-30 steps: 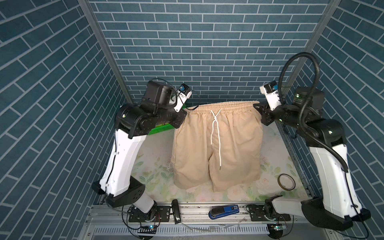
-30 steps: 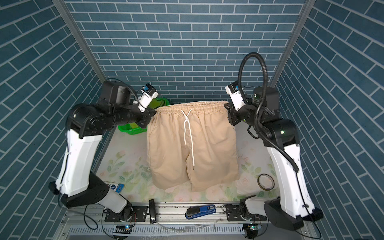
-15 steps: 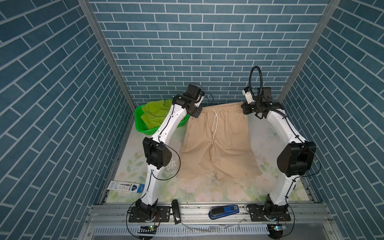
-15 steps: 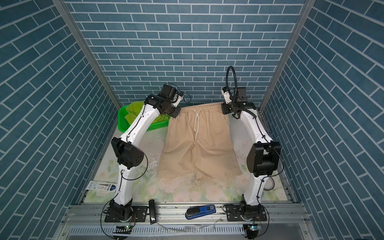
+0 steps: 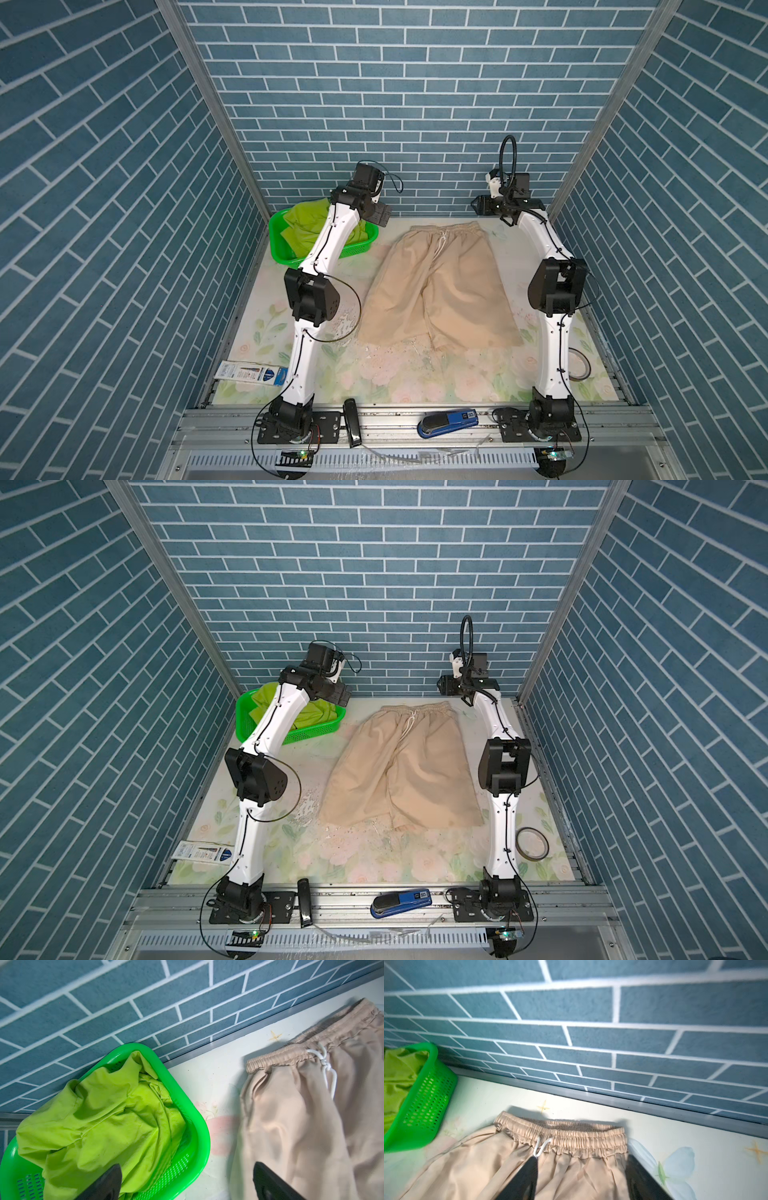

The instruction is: Fold and stack the shorts

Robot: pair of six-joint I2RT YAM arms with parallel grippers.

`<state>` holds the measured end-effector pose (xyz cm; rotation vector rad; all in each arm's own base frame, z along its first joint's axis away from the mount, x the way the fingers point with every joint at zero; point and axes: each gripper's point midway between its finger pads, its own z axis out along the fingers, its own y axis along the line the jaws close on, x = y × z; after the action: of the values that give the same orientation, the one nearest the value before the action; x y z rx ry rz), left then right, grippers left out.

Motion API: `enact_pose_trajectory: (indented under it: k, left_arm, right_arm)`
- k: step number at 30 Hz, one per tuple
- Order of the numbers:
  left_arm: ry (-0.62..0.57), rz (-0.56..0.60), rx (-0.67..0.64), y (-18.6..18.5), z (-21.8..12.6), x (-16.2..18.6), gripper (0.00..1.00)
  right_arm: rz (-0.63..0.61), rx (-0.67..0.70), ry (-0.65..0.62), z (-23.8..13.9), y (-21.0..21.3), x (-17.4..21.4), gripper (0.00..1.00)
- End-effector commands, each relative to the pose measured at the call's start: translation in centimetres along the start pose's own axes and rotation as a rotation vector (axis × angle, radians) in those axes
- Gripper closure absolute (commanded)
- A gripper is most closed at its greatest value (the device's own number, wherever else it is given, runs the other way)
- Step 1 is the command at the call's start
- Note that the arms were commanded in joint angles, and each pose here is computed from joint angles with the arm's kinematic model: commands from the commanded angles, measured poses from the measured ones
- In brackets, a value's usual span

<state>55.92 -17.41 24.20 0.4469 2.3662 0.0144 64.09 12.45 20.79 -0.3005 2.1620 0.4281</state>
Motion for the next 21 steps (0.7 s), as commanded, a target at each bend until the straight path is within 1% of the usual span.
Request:
enact_pose_trajectory:
  k: [1, 3, 6, 7, 9, 10, 12, 15, 17, 19, 21]
  left_arm:
    - [-0.009, -0.055, 0.089, -1.9, -6.9, 0.1, 0.0]
    - [0.031, -0.057, 0.156, -4.2, -9.0, 1.9, 0.0]
    - [0.09, 0.01, 0.23, -9.6, -11.3, 6.0, 0.0]
    - [0.098, 0.037, 0.268, -11.7, -12.0, 7.6, 0.0]
    - [0.108, 0.078, 0.373, -15.9, -13.1, 10.8, 0.0]
    - [0.114, 0.087, 0.413, -17.4, -13.6, 12.2, 0.0]
    - [0.131, 0.097, 0.486, -20.0, -14.4, 15.4, 0.0]
    - [0.176, 0.117, 0.544, -22.5, -14.5, 19.8, 0.0]
    - [0.204, 0.151, 0.551, -23.8, -14.5, 22.2, 0.0]
    - [0.243, 0.202, 0.524, -24.7, -13.9, 24.7, 0.0]
    - [0.275, 0.231, 0.461, -24.4, -12.8, 26.5, 0.0]
  right_arm:
    - [0.049, -0.019, -0.018, -6.4, 2.9, -3.4, 0.28]
    - [0.063, 0.03, 0.088, -9.1, 3.0, -1.2, 0.27]
    - [0.108, 0.157, 0.288, -13.4, 2.2, 5.8, 0.27]
    - [0.126, 0.185, 0.321, -14.8, 2.2, 8.0, 0.27]
    - [0.172, 0.217, 0.344, -17.5, 2.5, 12.3, 0.25]
    - [0.197, 0.236, 0.344, -18.8, 2.6, 14.1, 0.24]
    - [0.251, 0.276, 0.367, -21.2, 2.8, 18.2, 0.24]
    - [0.313, 0.338, 0.439, -24.1, 2.8, 24.2, 0.24]
    - [0.357, 0.335, 0.47, -24.8, 3.3, 26.9, 0.24]
    - [0.41, 0.35, 0.515, -25.6, 3.6, 29.8, 0.26]
    - [0.462, 0.378, 0.545, -26.2, 3.6, 32.0, 0.27]
